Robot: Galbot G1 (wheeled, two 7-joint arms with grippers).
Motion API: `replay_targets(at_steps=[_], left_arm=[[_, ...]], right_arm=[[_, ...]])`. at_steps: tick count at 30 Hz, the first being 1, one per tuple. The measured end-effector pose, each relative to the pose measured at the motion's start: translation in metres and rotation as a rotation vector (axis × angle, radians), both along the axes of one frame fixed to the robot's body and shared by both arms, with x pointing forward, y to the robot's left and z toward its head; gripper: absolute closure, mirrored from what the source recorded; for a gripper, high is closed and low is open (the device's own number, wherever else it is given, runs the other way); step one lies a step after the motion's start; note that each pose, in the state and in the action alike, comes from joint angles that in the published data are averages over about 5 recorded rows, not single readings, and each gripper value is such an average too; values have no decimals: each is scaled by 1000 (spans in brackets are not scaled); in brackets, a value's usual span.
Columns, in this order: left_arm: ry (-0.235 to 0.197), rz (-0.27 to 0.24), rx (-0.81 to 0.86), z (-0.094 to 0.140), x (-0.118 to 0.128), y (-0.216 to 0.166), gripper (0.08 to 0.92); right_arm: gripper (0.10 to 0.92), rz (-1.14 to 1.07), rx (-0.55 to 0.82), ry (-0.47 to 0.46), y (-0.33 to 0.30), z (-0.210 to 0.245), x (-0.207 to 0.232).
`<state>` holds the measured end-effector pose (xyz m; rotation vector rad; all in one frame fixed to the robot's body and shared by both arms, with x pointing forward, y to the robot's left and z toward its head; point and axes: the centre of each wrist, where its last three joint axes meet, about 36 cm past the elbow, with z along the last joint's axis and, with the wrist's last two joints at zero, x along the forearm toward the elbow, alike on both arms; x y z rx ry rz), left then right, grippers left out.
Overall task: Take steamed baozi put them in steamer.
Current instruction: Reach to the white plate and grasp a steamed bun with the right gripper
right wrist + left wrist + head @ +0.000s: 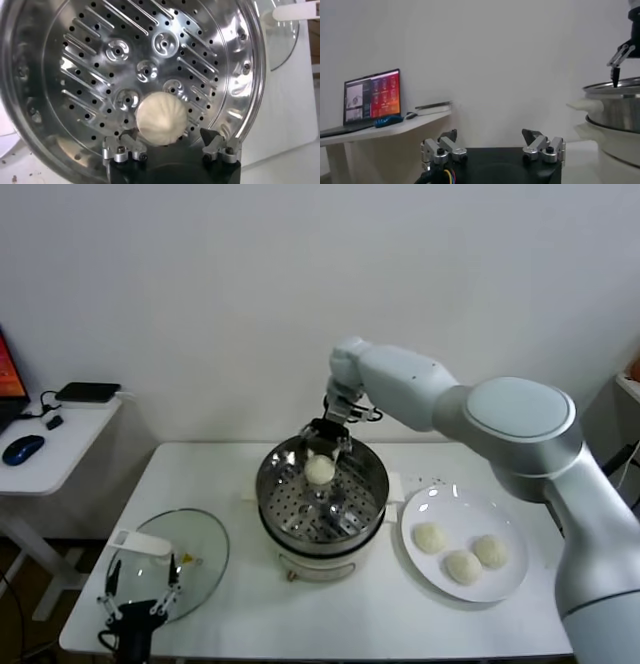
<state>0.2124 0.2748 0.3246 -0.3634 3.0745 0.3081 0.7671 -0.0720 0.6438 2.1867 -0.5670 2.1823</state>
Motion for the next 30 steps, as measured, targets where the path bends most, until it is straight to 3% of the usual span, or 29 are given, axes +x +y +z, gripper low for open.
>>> replay_targets(at_steps=[9,14,20,30], left_arm=[[6,1,6,3,-3,1,177],[0,-6,3,4,-1,-3,177],[2,-8,1,2,-1,-4,177],[2,-13,1,0,1,-3,177]], right_arm=[[200,-39,152,67,-59,71,-29],[200,-138,190,94,-112,89,-58],[200,-425,158,102,-168,80,-94],[200,-1012,-21,73,-216,30,-144]])
